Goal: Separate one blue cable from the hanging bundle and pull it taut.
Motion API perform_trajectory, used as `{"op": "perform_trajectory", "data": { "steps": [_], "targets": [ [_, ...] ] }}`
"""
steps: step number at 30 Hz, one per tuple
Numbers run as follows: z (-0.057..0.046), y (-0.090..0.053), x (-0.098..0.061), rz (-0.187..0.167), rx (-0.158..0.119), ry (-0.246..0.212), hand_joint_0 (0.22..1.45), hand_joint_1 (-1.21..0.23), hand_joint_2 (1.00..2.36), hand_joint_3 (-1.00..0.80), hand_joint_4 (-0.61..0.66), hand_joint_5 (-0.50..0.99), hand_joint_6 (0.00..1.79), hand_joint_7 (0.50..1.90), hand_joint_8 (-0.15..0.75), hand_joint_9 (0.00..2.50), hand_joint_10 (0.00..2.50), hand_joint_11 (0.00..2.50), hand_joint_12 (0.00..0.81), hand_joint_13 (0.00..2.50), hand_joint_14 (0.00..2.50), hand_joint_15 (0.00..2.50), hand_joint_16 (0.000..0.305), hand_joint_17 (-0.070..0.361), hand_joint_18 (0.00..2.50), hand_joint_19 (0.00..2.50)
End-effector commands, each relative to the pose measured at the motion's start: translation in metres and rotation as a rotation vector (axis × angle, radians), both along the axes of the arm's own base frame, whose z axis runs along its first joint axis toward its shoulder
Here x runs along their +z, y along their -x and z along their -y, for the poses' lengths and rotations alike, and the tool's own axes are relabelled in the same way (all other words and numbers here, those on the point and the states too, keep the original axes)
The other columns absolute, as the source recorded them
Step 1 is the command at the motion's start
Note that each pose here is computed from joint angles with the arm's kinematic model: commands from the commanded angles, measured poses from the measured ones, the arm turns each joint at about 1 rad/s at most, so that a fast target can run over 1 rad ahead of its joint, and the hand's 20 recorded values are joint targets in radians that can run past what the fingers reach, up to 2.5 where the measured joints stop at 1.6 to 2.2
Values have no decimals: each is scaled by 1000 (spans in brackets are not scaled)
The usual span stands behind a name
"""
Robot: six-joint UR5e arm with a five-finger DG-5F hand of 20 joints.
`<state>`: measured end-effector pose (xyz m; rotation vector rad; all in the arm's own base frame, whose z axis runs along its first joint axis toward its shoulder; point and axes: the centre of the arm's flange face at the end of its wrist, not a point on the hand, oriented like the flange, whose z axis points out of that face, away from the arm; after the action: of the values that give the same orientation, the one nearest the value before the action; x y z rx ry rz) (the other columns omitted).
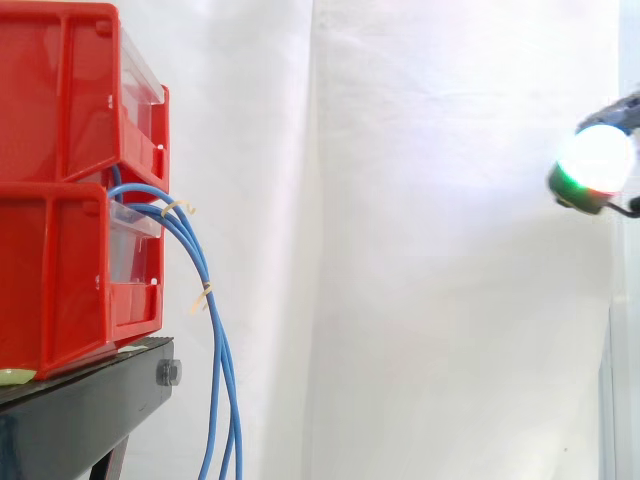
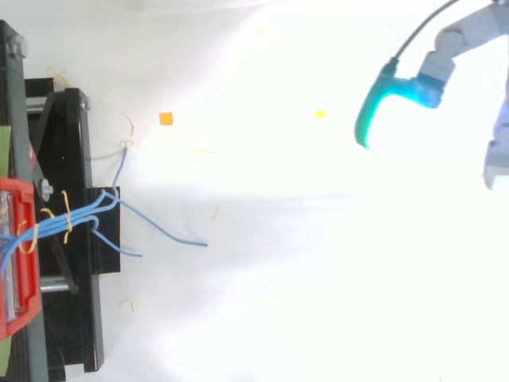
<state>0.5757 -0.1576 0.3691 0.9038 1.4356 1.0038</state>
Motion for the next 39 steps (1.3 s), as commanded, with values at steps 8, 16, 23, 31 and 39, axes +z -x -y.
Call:
{"op": "perform_trajectory", "data": {
  "steps": [8,16,23,31,39],
  "targets": [
    [28,-89,-31,77,74,9,278,-427,1000,-500,260,-228,502,697,376,1214,10,244,427,1738,11,261,92,207,2500,85],
    [43,-120,-60,90,77,12,279,-426,1000,-500,255,-226,502,697,369,1204,10,237,432,1710,13,261,91,205,2500,90],
    [53,-153,-101,148,117,-27,282,-422,1000,-500,252,-224,502,698,372,1200,10,237,432,1706,12,261,91,206,2500,94],
    [51,-172,-126,155,115,-59,281,-416,1000,-500,252,-223,502,694,373,1200,10,237,433,1710,10,263,91,204,2500,100],
    [40,-215,-153,199,152,-84,282,-415,1000,-500,250,-221,502,695,374,1204,10,239,431,1708,11,257,91,205,2500,107]
  ]
}}
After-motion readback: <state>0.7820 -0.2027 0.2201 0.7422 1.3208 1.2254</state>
